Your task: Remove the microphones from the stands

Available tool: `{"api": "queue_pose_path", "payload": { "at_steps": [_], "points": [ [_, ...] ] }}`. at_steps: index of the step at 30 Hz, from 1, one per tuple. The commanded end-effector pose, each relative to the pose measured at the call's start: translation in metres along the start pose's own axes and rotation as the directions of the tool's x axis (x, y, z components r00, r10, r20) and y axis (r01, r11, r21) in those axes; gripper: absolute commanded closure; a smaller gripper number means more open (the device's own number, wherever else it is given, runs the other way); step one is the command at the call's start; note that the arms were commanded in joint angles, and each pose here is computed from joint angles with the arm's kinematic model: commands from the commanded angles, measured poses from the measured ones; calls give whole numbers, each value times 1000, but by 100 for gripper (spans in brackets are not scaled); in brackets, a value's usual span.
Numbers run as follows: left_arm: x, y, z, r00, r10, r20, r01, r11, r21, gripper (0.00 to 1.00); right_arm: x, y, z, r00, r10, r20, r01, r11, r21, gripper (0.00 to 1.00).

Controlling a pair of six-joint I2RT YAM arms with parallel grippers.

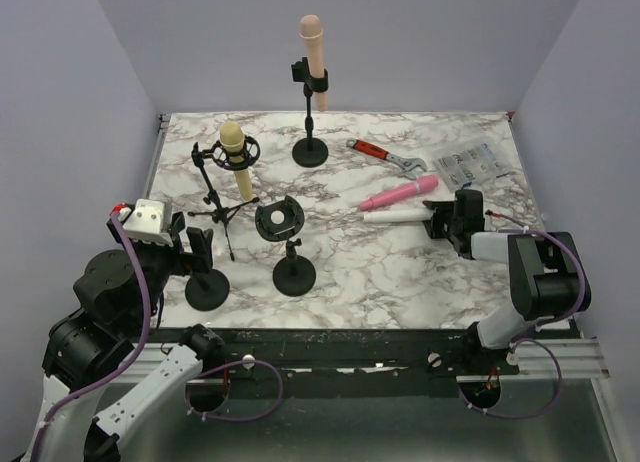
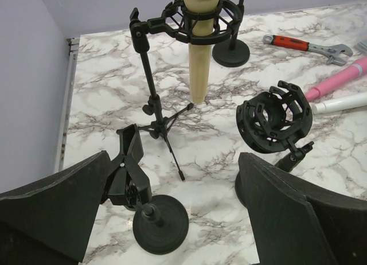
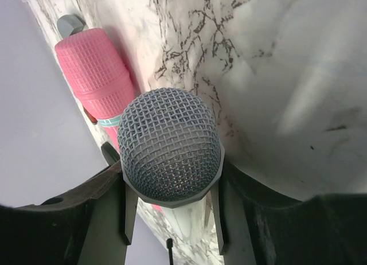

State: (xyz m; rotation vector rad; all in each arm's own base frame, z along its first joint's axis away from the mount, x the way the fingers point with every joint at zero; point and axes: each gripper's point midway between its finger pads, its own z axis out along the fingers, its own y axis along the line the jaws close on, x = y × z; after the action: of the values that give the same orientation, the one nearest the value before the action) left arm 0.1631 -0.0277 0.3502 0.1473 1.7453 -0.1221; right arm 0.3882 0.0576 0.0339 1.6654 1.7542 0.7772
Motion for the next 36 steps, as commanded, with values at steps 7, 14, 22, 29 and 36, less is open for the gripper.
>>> {"api": "queue_pose_path", "payload": {
  "at_steps": [7,14,22,29,36],
  "points": [
    [3,-6,2,1000,-12,-5,12,1000,29,3,-2,-10,12,1000,1,9,-1,999,37,75],
    [2,-7,3,1000,-14,-5,14,999,31,3,1,-18,9,1000,-4,-9,4,999,38,65],
    [1,-8,2,1000,-18,-4,18,999,37,3,2,-21,5,1000,-8,-16,8,1000,29,59],
    [-1,-9,1,1000,-20,-2,20,999,40,3,1,-21,-1,1000,-20,-15,20,1000,20,49],
    [0,-9,0,1000,-24,-3,24,999,42,3,2,-19,-6,999,-42,-16,42,999,11,36]
  ]
}}
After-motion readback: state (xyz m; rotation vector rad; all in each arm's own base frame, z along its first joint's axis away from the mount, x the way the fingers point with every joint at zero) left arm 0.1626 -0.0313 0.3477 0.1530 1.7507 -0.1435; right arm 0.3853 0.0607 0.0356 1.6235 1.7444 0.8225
